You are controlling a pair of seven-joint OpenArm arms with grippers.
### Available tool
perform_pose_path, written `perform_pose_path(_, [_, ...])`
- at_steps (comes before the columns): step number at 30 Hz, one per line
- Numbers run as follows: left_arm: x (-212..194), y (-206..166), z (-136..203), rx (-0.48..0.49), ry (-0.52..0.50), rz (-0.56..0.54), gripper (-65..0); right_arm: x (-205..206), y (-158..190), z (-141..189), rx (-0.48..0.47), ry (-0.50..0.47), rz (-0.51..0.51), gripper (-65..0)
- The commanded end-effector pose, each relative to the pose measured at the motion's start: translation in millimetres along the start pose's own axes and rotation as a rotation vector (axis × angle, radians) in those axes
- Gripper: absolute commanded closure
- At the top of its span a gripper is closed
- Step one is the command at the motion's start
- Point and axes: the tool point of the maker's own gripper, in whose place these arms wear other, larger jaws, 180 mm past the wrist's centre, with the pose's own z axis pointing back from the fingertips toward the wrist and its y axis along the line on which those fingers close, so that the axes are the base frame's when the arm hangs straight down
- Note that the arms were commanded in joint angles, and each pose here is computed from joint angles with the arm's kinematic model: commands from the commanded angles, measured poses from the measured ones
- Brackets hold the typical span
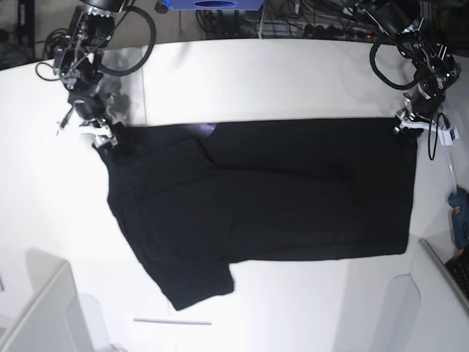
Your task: Fold the T-shirt properly
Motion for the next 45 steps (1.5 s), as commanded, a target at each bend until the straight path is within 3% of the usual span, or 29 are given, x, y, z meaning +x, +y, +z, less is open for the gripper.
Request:
perform_pose_path(1, [-8,7,0,0.025,0.049,-0.009,-11.5,-1,-9,2,-0.034,0.004,0.005,-42.9])
perform_pose_path(3, [-10,8,-1,0.026,0.056,-0.004,-0.7,0,-10,1,-0.035,-0.010,0.006,-39.0])
perform_pose_path(7, [-10,11,1,0.034,0.059,-0.013,0.0,8,-16,1,-0.047,-0.015,0.029,-18.0])
perform_pose_path(9, [-4,9,0,0.029,0.073,-0.061,0.0,14,-13,-1,-0.030,-0.031,0.042,-6.9])
perform_pose_path(11, [-12,9,1,0.023,0.118,-0.119,0.0,19,-6,-1,0.011,-0.052,0.070,0.0])
perform_pose_path(26, [-15,8,29,0.038,0.125,-0.254,0.0,13,-31,14,-0.033,-0.028,0.114,0.0])
perform_pose_path(45, [-34,21,57,0.071,0.169,-0.318,0.0,9,-37,67,-0.054,-0.038,0.220,0.0])
